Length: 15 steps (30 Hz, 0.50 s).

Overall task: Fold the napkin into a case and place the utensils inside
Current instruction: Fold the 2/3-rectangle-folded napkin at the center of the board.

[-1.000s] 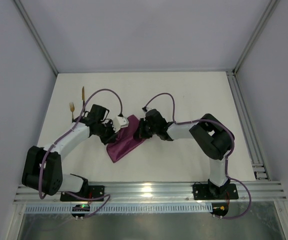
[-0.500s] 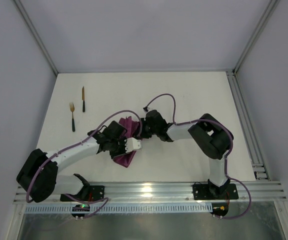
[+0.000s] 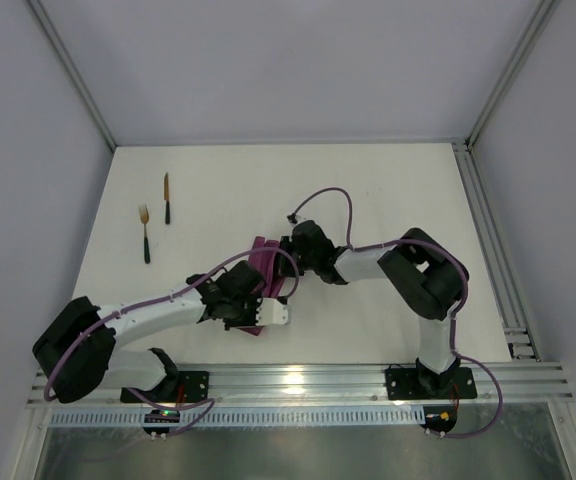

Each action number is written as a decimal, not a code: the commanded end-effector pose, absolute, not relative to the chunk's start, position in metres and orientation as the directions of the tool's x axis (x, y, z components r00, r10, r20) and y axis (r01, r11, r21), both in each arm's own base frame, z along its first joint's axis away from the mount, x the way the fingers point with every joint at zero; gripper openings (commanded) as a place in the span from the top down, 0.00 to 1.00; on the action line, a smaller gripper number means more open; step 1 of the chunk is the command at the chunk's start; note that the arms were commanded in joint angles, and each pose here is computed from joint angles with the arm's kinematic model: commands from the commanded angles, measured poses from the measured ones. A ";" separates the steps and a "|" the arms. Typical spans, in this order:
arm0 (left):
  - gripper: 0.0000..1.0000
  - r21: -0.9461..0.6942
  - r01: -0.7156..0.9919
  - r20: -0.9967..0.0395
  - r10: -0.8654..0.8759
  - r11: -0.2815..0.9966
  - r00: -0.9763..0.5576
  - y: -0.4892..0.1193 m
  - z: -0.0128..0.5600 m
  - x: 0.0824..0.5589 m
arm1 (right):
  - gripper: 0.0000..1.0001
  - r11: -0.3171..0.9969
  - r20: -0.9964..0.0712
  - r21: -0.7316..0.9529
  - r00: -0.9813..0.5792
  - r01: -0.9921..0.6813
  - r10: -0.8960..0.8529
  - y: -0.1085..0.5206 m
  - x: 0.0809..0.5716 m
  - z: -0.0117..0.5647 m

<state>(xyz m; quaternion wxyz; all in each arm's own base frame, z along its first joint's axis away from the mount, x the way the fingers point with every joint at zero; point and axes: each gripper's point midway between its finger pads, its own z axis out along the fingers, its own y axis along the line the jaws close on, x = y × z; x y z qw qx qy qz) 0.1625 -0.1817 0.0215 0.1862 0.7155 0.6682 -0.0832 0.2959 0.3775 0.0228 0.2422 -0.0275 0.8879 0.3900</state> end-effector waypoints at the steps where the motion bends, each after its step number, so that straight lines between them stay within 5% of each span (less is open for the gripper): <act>1: 1.00 0.182 0.982 -0.346 0.931 -0.053 0.114 -0.180 0.017 0.166 | 0.91 0.731 -0.483 0.637 -0.866 -0.244 0.132 0.362 0.295 0.032; 15: 0.98 0.226 0.972 -0.285 0.950 -0.061 0.126 -0.171 0.010 0.169 | 0.54 0.785 -0.641 0.527 -0.758 -0.324 0.118 0.307 0.319 0.105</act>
